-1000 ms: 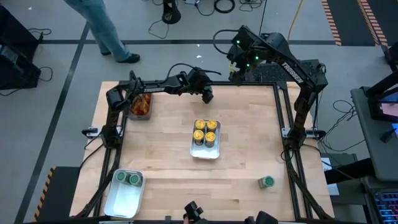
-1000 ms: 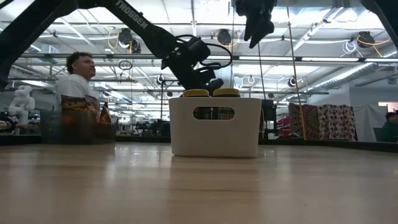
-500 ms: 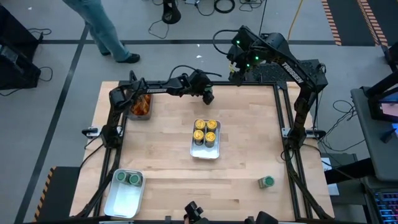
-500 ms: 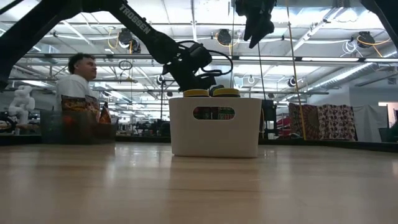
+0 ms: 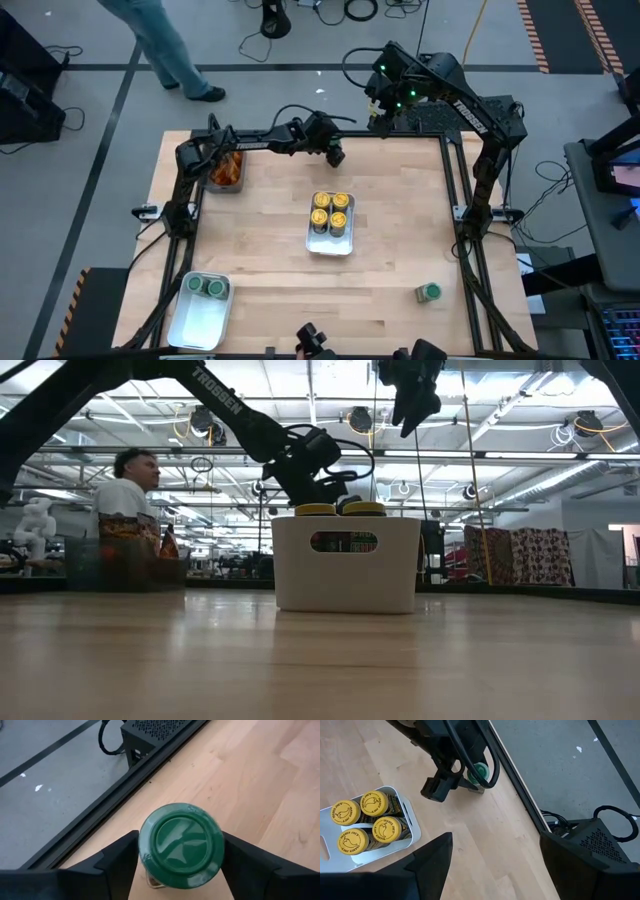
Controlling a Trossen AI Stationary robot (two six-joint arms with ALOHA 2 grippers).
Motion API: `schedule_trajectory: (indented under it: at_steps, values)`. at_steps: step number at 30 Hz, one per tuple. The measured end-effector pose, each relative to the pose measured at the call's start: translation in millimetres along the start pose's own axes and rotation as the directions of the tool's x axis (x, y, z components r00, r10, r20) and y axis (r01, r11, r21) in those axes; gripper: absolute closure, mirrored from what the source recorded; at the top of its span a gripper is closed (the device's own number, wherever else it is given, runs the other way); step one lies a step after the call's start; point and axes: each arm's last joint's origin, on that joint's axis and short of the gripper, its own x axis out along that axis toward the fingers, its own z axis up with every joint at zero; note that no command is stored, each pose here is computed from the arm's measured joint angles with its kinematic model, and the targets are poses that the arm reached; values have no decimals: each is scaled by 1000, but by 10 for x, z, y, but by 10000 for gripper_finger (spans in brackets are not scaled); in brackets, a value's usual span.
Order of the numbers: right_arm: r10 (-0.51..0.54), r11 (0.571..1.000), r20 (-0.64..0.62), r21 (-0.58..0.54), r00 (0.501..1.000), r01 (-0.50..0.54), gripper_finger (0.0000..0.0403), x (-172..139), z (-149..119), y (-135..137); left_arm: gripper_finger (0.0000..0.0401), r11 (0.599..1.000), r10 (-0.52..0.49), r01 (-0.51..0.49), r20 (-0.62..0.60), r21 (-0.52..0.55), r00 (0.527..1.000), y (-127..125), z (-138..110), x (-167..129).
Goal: Sort spices by type
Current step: Put the top green spice bottle into the bottom white bin
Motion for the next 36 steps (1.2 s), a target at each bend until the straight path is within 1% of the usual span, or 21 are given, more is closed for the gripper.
schedule_trajectory:
  at_steps: [2, 5, 6, 13, 16, 19, 22, 27, 30, 36]
  values:
    - [0, 1000, 0, 0, 1000, 0, 122, 0, 0, 0, 156, 1000, 8, -8, -10, 1, 1000, 3, -10, 0]
    - [0, 1000, 0, 0, 1000, 0, 122, 0, 0, 0, 191, 1000, 9, -9, -15, 2, 1000, 4, -15, 0]
    - [0, 1000, 0, 0, 1000, 0, 122, 0, 0, 0, 196, 1000, 9, -9, -13, 2, 1000, 4, -14, 0]
    - [0, 1000, 0, 0, 1000, 0, 122, 0, 0, 0, 196, 1000, 5, -5, -13, 3, 1000, 3, -13, 0]
    - [0, 1000, 0, 0, 1000, 0, 122, 0, 0, 0, 196, 1000, -30, 30, -17, 7, 999, -6, -5, -16]
    - [0, 1000, 0, 0, 1000, 0, 122, 0, 0, 0, 196, 998, -58, 59, -19, 31, 998, -16, 39, -123]
    - [0, 1000, 0, 0, 1000, 0, 122, 0, 0, 0, 196, 994, -73, 73, 5, 83, 997, -40, 142, -325]
    - [0, 1000, 0, -8, 1000, 0, 122, 0, 0, -1, 196, 978, -162, 156, 35, 139, 986, -62, 305, -736]
    - [0, 1000, 0, -9, 1000, 0, 122, 0, 0, 0, 196, 962, -238, 224, 79, 156, 968, -76, 422, -1063]
    - [-1, 1000, 2, -24, 1000, 1, 122, -10, -4, 1, 196, 938, -321, 297, 124, 178, 939, -65, 532, -1806]
